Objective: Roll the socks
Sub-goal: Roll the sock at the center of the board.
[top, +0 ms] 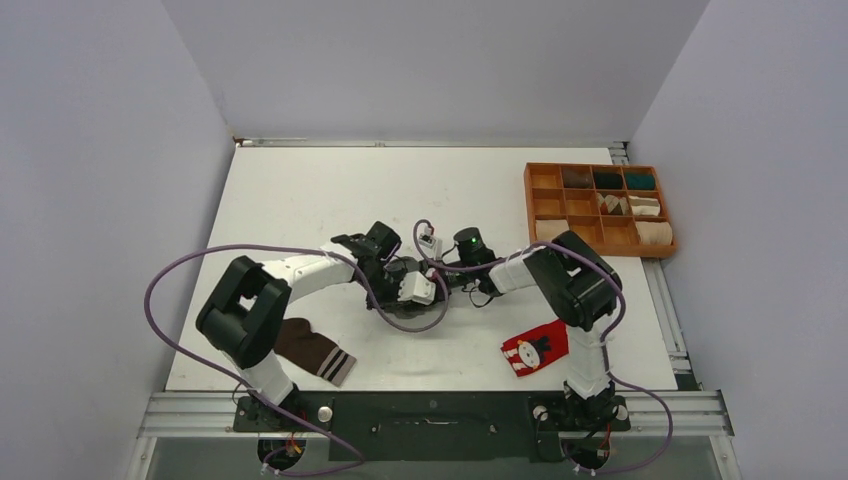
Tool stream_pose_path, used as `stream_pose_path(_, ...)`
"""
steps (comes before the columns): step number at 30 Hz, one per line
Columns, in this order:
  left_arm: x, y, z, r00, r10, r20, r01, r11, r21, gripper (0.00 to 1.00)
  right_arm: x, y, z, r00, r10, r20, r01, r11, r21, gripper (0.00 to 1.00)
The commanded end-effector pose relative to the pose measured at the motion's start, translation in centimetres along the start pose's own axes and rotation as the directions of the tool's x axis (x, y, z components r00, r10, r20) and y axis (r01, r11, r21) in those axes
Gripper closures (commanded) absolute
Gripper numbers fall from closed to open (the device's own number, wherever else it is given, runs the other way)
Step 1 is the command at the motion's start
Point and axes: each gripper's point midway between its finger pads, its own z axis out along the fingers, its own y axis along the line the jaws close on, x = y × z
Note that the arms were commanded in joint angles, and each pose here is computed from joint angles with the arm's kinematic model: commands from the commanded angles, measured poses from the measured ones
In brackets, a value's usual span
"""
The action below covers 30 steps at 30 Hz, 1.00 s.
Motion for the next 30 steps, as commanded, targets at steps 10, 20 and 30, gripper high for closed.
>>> stream_pose_path(10, 2.2, -3.2, -0.1, 0.879, -0.473, -0.063, 0.463, 0.814, 0.350, 1.00, -1.2, 0.9, -5.3, 0.940, -0.305, 0.154, 0.272, 0.941, 0.202, 0.29)
stream_pose_path(20, 1.3, -2.6, 0.2, 0.799, -0.587, -0.131, 0.563, 0.651, 0.509, 1.00, -1.5, 4.7, -5.8, 0.271, -0.961, -0.063, 0.851, 0.208, 0.482, 0.10)
stream_pose_path(30, 2.0, -1.9, 0.6, 0.771, -0.612, -0.176, 0.600, 0.606, 0.522, 1.00, -1.5, 1.3, 0.4, 0.202, -0.952, -0.229, 0.943, 0.126, 0.309, 0.29)
